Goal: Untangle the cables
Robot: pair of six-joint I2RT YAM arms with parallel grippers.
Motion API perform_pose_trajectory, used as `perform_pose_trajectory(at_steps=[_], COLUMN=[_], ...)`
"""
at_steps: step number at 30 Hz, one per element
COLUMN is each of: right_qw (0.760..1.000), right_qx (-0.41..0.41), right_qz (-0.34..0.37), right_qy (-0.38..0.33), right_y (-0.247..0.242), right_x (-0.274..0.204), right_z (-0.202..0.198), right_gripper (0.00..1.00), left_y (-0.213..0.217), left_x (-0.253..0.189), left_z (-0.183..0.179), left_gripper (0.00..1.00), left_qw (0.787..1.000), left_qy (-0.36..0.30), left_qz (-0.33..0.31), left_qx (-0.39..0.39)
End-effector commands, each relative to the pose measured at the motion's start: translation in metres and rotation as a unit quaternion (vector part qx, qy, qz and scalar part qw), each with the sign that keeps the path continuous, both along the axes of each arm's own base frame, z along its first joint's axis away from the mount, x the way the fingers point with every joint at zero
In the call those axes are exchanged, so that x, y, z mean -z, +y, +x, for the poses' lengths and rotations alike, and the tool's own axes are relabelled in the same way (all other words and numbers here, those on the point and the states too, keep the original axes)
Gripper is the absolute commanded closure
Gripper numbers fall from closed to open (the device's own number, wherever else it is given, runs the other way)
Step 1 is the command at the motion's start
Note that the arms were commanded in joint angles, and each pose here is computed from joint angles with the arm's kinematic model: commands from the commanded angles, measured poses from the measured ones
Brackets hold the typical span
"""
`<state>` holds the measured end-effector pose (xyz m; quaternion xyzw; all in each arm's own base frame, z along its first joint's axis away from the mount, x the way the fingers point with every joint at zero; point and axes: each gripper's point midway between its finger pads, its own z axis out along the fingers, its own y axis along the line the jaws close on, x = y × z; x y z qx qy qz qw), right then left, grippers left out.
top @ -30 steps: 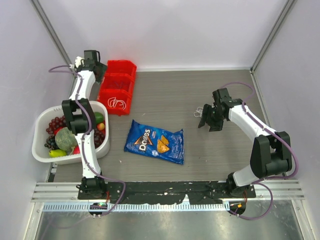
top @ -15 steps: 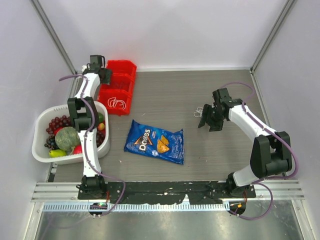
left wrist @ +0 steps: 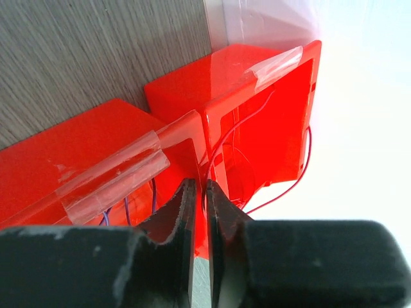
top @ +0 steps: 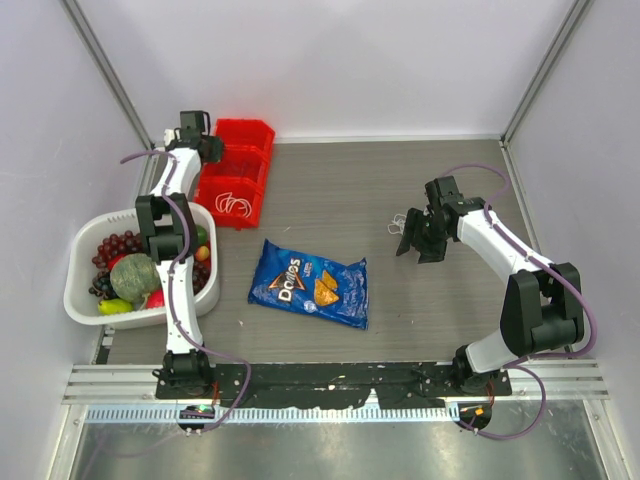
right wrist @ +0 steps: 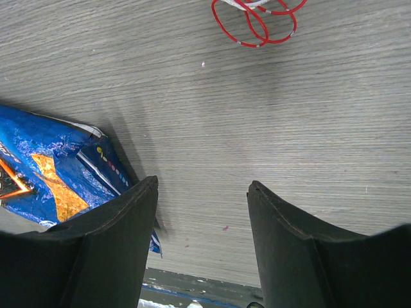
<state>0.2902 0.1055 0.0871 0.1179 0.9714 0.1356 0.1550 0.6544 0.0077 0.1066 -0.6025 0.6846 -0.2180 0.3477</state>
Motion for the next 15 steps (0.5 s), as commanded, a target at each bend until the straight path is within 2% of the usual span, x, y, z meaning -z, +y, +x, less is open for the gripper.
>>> perform_pose_trajectory(at_steps=[1, 5, 10, 15], right_qw=[1.0, 1.0, 1.0, 1.0], right_qx=[0.004, 0.006, 0.007, 0.006], right_qz=[-0.001, 0.0, 0.001, 0.002], right_qy=[-0.027, -0.026, -0.025, -0.026], right_y=[-0.001, -0.001, 0.0, 0.0], right_x=[-0.012, -0.012, -0.011, -0.012], right_z=[0.013, 0.013, 0.014, 0.013], right_gripper=[0.37, 0.37, 0.37, 0.37], left_y=[-0.001, -0.004, -0.001, 0.003], left_x=[-0.018, -0.04, -0.072, -0.1], left_z=[0.015, 0.017, 0.011, 0.008], left_gripper=[0.89, 0.99, 1.0, 1.0], left_qw=[0.999, 0.995, 0.986, 0.977], left_qy=[-0.045, -0.058, -0.073, -0.099], left_qz=[0.019, 0.068, 0.137, 0.175], left_qx=[0.015, 0.048, 0.059, 0.065])
